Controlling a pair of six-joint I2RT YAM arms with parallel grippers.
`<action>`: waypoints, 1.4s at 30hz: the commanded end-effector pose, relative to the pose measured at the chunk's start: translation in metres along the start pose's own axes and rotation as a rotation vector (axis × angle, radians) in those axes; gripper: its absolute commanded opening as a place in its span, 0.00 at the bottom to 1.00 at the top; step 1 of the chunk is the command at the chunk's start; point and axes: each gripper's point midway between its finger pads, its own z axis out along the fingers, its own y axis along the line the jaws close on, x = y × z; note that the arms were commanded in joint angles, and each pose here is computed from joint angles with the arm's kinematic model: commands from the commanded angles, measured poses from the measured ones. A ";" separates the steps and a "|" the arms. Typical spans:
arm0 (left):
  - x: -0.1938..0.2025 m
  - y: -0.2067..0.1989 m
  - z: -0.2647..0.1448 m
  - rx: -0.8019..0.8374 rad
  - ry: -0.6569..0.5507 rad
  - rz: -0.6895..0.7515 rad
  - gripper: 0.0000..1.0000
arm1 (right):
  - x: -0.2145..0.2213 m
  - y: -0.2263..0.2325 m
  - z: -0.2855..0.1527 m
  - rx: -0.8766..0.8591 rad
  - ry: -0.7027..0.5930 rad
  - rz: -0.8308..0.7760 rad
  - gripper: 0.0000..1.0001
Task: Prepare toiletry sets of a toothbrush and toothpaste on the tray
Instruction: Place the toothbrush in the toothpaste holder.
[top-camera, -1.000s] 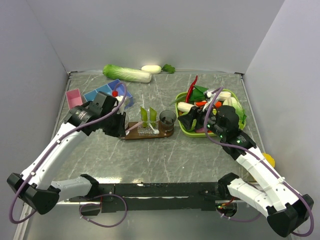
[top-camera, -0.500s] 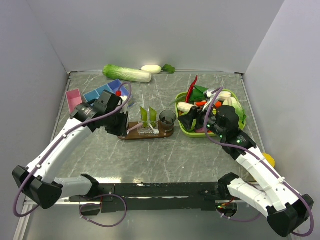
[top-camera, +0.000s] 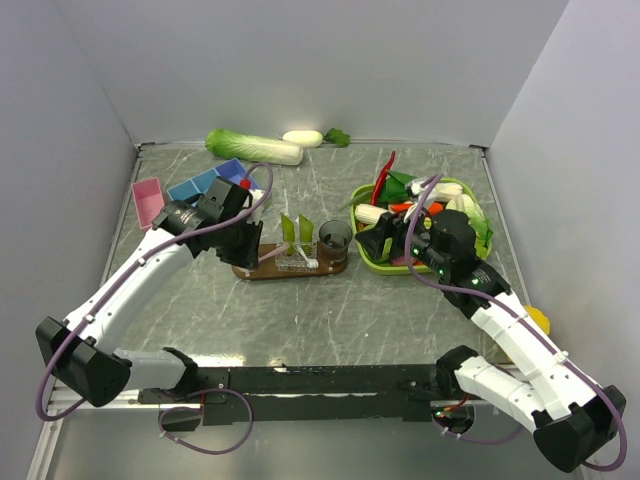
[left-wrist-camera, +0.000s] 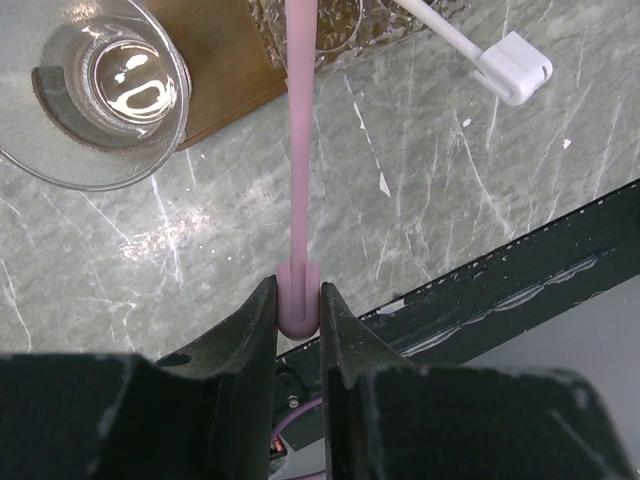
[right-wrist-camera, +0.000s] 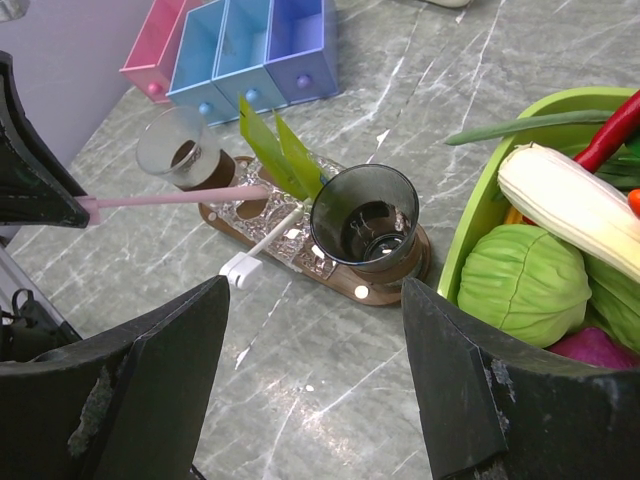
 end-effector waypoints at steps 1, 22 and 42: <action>-0.019 -0.003 -0.004 0.006 -0.071 0.030 0.01 | -0.007 -0.002 0.000 0.010 -0.026 -0.015 0.77; -0.017 -0.003 0.008 0.015 -0.102 0.000 0.01 | -0.005 -0.004 0.000 0.014 -0.018 -0.017 0.77; -0.029 -0.001 0.015 0.009 -0.191 -0.041 0.01 | -0.002 -0.005 0.001 0.020 -0.010 -0.019 0.77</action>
